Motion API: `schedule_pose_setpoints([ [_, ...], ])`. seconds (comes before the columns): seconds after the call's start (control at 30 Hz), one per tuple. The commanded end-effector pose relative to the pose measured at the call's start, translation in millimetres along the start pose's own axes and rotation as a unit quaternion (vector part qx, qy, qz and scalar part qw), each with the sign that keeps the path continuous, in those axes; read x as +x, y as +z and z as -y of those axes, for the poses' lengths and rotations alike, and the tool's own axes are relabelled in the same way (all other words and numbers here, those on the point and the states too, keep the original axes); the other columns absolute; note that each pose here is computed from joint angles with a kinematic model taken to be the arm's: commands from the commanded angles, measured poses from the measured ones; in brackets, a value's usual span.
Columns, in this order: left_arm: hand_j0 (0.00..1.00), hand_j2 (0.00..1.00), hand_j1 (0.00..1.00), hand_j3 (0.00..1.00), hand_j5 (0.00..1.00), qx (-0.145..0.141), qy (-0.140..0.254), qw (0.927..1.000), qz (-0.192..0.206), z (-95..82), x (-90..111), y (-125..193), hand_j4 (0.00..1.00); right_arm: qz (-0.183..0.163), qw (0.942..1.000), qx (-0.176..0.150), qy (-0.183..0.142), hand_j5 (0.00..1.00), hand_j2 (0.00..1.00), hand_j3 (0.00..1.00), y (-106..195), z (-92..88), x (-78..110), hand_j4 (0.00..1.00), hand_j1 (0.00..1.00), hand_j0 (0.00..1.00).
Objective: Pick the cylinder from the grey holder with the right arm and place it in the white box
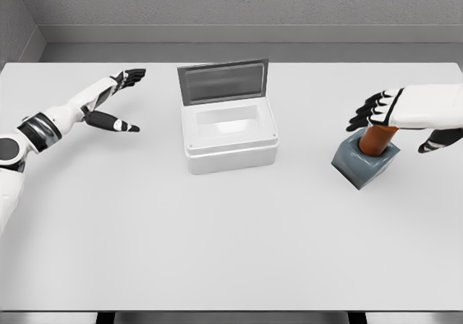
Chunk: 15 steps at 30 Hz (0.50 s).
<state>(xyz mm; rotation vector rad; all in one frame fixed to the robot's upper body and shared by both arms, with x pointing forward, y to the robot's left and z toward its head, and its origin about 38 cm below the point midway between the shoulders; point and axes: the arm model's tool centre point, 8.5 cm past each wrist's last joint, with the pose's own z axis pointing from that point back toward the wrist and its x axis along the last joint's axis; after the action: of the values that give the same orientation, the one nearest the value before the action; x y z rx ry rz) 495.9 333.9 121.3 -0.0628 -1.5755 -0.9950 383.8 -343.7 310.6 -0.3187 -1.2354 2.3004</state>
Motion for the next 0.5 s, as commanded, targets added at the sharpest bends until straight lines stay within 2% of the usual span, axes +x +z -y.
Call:
schedule_pose_setpoints([
  [0.0,1.0,1.0,1.0,1.0,1.0,-0.002,0.001,1.0,0.001,1.4,0.6,-1.0,1.0,0.002,1.0,0.003,-0.001,1.0,1.0,1.0,-0.7,0.6,0.8,1.0,1.0,1.0],
  [0.23,1.0,1.0,1.0,1.0,1.0,0.0,0.003,1.0,0.006,2.5,1.9,-1.2,1.0,0.012,0.9998,0.013,0.005,1.0,1.0,1.0,-10.2,3.1,2.1,1.0,1.0,1.0],
  [0.4,1.0,1.0,1.0,1.0,1.0,0.005,0.0,1.0,0.002,-3.1,0.5,3.7,1.0,-0.002,1.0,0.003,0.009,1.0,1.0,1.0,-2.6,13.5,-4.8,1.0,1.0,1.0],
  [0.47,1.0,1.0,1.0,1.0,1.0,0.005,0.0,1.0,0.002,-3.1,0.5,3.7,1.0,-0.013,0.9999,0.007,0.003,1.0,1.0,1.0,-6.2,13.7,-17.0,1.0,1.0,1.0],
])
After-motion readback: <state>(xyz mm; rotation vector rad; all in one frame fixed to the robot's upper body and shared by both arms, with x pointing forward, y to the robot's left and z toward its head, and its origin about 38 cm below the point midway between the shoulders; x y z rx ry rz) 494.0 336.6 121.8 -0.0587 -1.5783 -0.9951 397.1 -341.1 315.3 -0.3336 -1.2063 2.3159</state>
